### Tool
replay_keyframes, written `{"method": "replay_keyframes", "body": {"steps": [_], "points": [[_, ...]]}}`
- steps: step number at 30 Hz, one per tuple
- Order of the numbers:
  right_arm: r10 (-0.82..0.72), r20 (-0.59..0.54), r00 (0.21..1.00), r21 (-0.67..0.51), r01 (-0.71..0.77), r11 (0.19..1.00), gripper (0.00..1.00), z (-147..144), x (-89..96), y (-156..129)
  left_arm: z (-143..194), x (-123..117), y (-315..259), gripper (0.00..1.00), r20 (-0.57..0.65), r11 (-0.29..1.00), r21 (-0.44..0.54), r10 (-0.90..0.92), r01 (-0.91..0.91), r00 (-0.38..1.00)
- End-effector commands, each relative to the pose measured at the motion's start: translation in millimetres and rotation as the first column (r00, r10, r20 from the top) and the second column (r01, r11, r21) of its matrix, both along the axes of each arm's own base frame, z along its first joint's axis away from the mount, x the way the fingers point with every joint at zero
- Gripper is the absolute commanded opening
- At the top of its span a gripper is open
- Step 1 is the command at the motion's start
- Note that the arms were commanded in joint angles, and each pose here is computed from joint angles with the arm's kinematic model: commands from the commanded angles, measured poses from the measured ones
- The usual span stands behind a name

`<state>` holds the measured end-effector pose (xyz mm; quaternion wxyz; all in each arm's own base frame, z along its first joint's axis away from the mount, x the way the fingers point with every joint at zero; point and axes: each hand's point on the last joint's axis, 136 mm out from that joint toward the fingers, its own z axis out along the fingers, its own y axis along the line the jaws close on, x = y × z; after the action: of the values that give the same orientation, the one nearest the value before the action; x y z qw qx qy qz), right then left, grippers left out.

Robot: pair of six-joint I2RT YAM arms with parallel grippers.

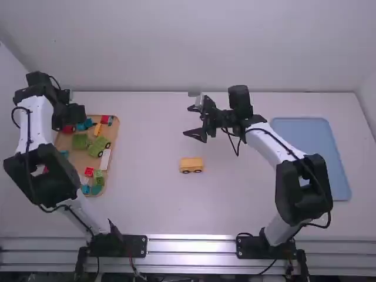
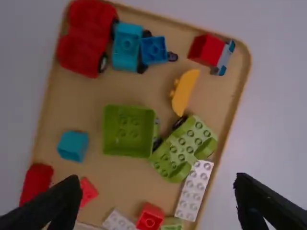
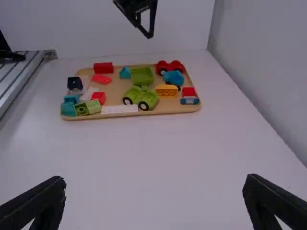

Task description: Assemble lego blocks to make yellow taxi

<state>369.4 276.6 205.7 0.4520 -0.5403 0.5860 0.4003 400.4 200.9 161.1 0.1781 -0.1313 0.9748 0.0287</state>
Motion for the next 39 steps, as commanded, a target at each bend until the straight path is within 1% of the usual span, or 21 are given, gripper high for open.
{"method": "replay_keyframes", "body": {"steps": [1,2,5,10,17,20,21,23,28,29,31,39], "points": [[0.002,0.0,1.0,0.014,-0.002,1.0,0.99,10.3,2.3,2.0,2.2,12.1,-6.7,0.84,0.007,0.997,-0.004,-0.074,0.074,0.997],[0.0,-0.007,1.0,0.015,0.0,1.0,0.99,10.1,2.3,1.9,-2.9,12.4,-6.5,0.82,-0.01,0.996,-0.009,-0.091,0.091,0.996],[-0.003,-0.009,1.0,0.012,0.003,1.0,0.99,9.0,2.6,1.5,-16.6,14.3,-11.5,0.82,-0.056,0.991,-0.017,-0.134,0.133,0.989],[-0.002,-0.01,1.0,0.012,0.002,1.0,0.99,9.1,2.1,2.0,-35.9,24.7,-15.0,0.81,-0.076,0.982,-0.018,-0.189,0.189,0.979],[0.003,-0.01,1.0,0.012,-0.003,1.0,0.99,9.0,0.7,3.8,-61.3,32.0,-18.2,0.82,-0.106,0.98,-0.039,-0.196,0.193,0.975],[0.012,-0.011,1.0,0.011,-0.011,1.0,0.99,8.8,-1.7,6.9,-73.0,40.1,-14.4,0.78,-0.098,0.983,-0.037,-0.18,0.177,0.979],[0.013,-0.01,1.0,0.011,-0.013,1.0,0.99,8.5,-2.2,7.4,-78.6,42.6,-13.3,0.74,-0.098,0.984,-0.038,-0.178,0.175,0.979],[0.017,-0.012,1.0,0.011,-0.017,1.0,0.99,8.4,-3.5,9.1,-86.5,44.6,-12.1,0.73,-0.103,0.984,-0.042,-0.179,0.175,0.978],[-0.026,-0.008,1.0,-0.016,0.026,1.0,0.99,3.8,3.6,6.6,-109.5,44.9,-11.9,0.68,-0.135,0.977,-0.056,-0.211,0.205,0.968],[-0.027,-0.01,1.0,-0.018,0.027,0.999,0.99,3.3,3.7,6.5,-109.5,45.6,-11.8,0.68,-0.133,0.977,-0.054,-0.21,0.205,0.969],[-0.021,-0.014,1.0,-0.022,0.021,1.0,0.99,1.5,1.9,6.1,-116.8,51.4,-10.4,0.62,-0.12,0.979,-0.057,-0.199,0.194,0.973],[-0.022,-0.016,1.0,-0.023,0.022,0.999,0.99,1.2,2.0,5.9,-137.8,49.2,-12.2,0.59,-0.148,0.977,-0.08,-0.209,0.199,0.967]]}}
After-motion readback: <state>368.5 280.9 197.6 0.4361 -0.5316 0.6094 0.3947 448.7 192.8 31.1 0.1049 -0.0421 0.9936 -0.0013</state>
